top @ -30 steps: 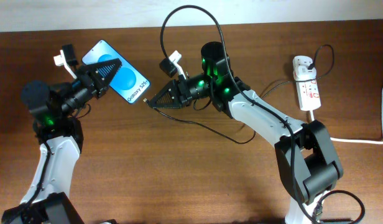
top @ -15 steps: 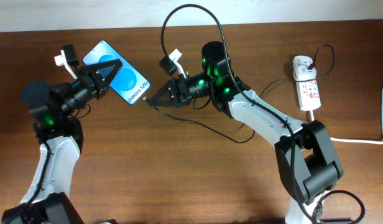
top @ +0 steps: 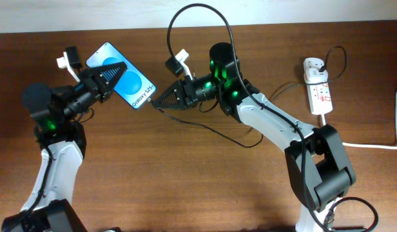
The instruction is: Plug charger to phone and switch on socket
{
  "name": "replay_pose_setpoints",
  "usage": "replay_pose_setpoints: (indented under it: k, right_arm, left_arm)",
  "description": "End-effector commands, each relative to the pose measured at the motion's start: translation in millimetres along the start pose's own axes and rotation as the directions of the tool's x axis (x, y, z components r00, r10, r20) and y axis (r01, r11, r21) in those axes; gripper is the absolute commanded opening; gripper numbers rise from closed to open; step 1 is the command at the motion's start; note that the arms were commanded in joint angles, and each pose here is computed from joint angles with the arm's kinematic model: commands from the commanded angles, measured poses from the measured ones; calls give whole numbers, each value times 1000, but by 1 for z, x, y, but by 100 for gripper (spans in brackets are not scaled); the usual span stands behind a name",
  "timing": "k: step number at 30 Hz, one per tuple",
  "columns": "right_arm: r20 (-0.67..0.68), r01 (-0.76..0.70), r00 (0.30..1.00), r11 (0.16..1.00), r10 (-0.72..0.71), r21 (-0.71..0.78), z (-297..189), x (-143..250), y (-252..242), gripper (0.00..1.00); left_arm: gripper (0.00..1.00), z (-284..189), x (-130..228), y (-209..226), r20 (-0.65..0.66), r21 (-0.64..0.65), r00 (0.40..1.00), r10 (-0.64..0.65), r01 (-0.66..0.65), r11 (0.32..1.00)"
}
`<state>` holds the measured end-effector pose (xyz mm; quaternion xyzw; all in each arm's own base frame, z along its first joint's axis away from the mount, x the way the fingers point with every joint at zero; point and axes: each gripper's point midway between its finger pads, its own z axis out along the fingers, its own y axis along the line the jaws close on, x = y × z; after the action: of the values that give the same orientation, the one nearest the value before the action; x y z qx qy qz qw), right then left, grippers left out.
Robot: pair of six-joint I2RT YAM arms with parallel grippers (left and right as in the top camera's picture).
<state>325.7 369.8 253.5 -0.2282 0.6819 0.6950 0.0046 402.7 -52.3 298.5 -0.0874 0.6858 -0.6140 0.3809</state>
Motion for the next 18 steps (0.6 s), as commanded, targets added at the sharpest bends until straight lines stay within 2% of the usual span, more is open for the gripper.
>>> replay_pose_setpoints:
  k: [1, 18]
  right_arm:
    - [2, 18, 1000, 1000, -18, -3, -1, -2, 4, 4]
    - [-19, 9, 1000, 1000, -10, -14, -1, 2, 6, 4]
  left_arm:
    - [0, 0, -1, -8, -6, 15, 999, 35, -35, 999]
    - [0, 0, -4, -8, 9, 9, 999, 42, -43, 999]
